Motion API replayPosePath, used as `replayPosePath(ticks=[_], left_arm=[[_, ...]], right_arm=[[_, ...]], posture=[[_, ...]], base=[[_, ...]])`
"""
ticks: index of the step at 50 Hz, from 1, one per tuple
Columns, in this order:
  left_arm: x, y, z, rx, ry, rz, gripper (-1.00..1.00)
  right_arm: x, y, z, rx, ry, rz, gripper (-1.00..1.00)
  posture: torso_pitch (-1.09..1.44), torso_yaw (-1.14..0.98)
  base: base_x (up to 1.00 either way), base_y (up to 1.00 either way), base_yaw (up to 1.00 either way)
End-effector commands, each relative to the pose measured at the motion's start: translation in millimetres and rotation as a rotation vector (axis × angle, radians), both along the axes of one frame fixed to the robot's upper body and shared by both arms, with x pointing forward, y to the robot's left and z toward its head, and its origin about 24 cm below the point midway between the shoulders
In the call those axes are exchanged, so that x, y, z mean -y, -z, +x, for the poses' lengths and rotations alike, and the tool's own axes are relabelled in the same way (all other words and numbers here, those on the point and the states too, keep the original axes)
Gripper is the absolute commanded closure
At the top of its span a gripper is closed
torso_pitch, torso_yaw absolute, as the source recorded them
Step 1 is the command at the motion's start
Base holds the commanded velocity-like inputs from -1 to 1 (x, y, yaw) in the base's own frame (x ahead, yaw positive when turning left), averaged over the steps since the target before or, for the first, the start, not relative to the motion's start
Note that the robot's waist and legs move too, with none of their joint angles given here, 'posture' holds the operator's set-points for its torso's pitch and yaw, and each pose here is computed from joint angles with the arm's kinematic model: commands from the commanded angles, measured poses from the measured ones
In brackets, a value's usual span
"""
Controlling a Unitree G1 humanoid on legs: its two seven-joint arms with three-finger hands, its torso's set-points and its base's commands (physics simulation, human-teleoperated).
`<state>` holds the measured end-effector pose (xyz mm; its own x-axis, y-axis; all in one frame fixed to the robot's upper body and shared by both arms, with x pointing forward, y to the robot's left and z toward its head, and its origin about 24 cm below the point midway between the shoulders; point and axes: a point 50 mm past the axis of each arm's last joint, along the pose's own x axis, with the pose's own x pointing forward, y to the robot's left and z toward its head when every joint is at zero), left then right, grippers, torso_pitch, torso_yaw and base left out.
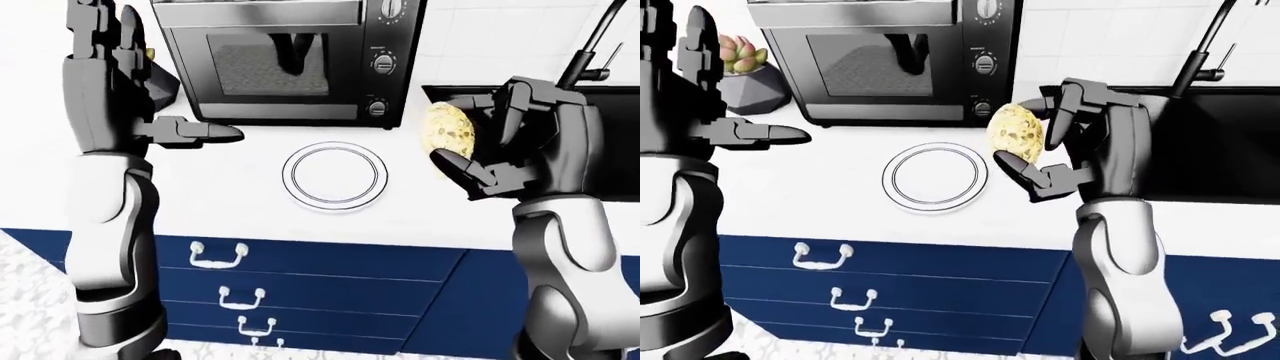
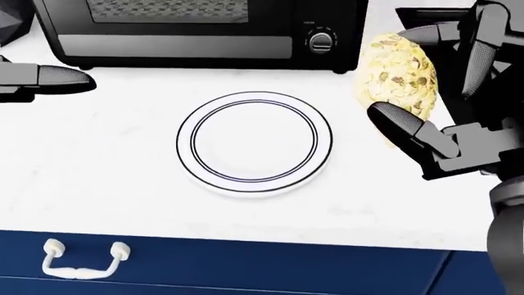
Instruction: Place the pastries on the plates.
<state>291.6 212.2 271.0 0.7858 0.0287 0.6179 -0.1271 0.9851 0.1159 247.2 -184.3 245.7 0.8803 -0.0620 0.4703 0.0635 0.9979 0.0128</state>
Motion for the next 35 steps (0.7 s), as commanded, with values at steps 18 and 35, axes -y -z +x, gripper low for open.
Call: replayPosePath(ticks=[18,35], left_arm=[[-5.9,-22,-10.1,0.107,-0.021,0.012,-1.0],[-11.0,-23,-12.2,0.119,-0.045,0.005,-1.0]], right_arm=[[-8,-23,-8.2,0.101,-0.025,-0.016,1.0],[-21,-17,-4.6,-0.023,-0.029,-0.104,1.0]], posture=[[0.0,0.0],[0.0,0.0]], base=[[0.27,0.12,0.0],[0.0,0.0,0.0]])
